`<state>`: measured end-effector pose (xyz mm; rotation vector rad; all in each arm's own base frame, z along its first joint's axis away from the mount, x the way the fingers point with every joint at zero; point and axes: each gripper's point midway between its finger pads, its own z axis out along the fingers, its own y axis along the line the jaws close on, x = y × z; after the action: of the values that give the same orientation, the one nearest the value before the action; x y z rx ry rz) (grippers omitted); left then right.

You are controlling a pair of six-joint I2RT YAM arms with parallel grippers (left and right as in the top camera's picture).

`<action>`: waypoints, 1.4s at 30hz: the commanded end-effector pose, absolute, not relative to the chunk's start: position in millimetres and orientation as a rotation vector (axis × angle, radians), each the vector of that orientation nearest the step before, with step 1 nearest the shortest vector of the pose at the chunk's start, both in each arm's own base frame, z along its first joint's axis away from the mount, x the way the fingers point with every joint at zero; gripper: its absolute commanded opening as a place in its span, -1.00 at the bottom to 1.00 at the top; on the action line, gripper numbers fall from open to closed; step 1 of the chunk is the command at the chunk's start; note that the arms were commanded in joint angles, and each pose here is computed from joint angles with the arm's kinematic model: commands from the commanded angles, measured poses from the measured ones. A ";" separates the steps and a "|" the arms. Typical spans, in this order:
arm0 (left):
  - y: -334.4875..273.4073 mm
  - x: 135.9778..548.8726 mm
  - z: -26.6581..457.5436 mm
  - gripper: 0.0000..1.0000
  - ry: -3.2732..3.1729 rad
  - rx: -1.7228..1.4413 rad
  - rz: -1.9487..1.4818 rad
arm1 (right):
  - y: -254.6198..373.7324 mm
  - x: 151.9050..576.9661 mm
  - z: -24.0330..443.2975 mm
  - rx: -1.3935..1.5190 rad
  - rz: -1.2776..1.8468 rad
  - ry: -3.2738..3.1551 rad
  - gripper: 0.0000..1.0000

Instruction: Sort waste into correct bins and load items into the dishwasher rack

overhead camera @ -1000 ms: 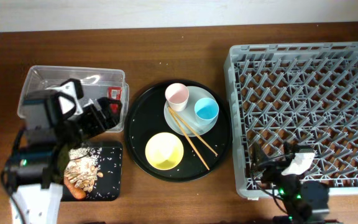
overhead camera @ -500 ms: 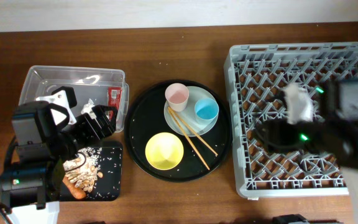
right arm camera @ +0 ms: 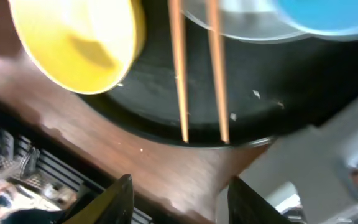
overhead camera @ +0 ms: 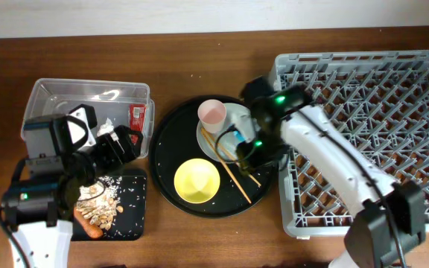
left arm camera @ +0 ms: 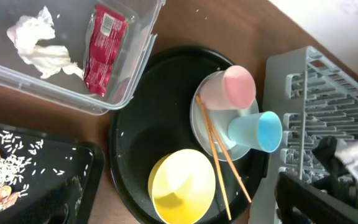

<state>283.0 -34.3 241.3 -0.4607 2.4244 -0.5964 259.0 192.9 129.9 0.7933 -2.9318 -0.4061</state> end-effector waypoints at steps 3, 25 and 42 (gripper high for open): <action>-13.5 293.1 215.9 0.98 2.498 -0.523 -0.446 | 238.9 255.0 120.7 1.102 -0.298 -2.966 -0.11; -178.0 381.7 176.6 0.22 2.444 -0.002 -0.625 | 135.0 329.8 135.2 0.353 -0.116 -3.306 0.27; -197.8 436.8 78.5 -0.23 2.662 -0.030 -0.397 | 88.9 319.3 155.5 0.149 -0.121 -3.304 0.26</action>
<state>439.3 -190.5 84.4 -0.0477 2.6393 -0.4126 321.1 88.2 150.3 0.1559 -3.2943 -0.1010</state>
